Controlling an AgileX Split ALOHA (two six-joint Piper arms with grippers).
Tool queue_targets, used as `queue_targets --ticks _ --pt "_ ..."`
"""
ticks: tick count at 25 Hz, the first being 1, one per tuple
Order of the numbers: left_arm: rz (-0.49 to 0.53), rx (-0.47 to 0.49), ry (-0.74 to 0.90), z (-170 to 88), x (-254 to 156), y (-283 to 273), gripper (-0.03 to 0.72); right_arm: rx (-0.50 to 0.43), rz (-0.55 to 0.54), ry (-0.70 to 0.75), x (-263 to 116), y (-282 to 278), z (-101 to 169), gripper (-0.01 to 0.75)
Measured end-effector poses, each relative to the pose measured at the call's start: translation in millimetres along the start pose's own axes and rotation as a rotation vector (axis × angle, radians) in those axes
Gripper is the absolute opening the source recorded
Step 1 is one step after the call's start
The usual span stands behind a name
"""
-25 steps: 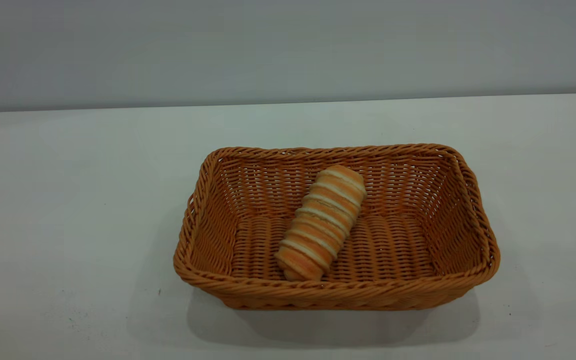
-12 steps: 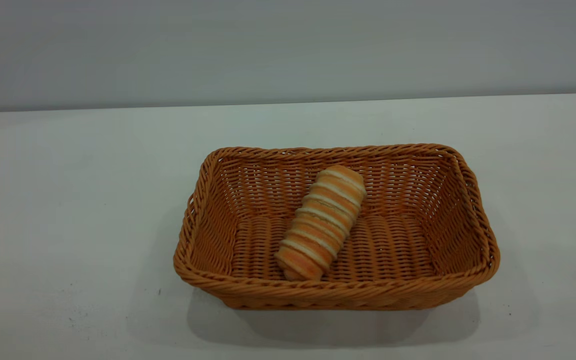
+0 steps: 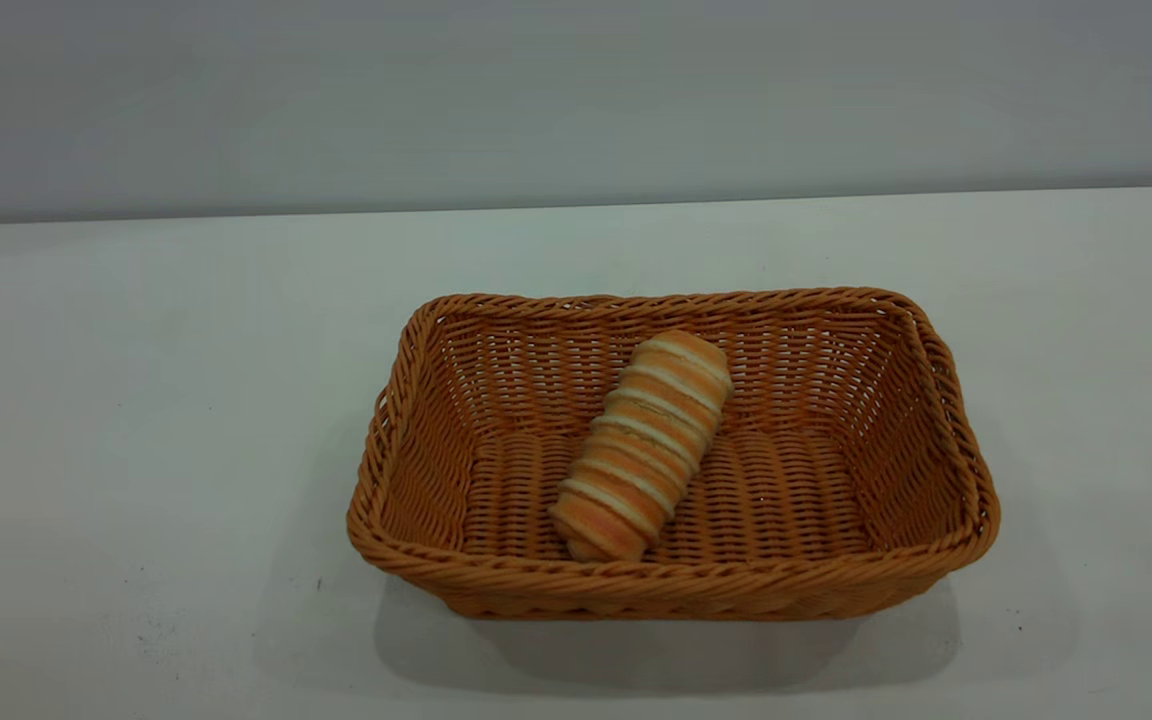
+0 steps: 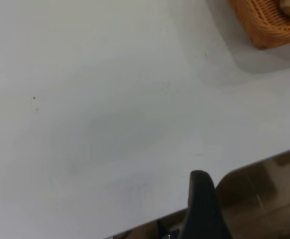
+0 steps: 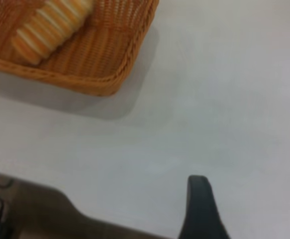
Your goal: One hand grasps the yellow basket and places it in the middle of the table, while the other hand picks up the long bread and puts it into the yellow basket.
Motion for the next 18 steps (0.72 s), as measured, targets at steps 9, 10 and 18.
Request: queue_targets --ticks 9,10,18 --pt "-0.110 0.098 -0.079 1.2 -5.6 -8.7 0.561 -0.157 -0.051 0.106 -4.0 -8.5 -3.7 0.550" --pt "-0.122 0.099 -0.077 0.8 -6.6 -9.8 0.561 -0.164 -0.051 0.111 -4.1 -8.6 -3.9 0.550" --pt "-0.130 0.084 -0.062 0.3 -7.4 -10.7 0.561 -0.173 -0.049 0.118 -4.1 -8.6 -4.2 0.550"
Point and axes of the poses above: a point on each arm's last joint axis where the gripper is mounted, y pointing out along that axis toward the gripper, z along the wrist's bending axis when the last joint is at zero, x = y × z, the point moved 4 cm from there along y, pointing out along that axis toward the gripper, and after that the axes turned 8 degrees about -y, right-handed, at the moved point
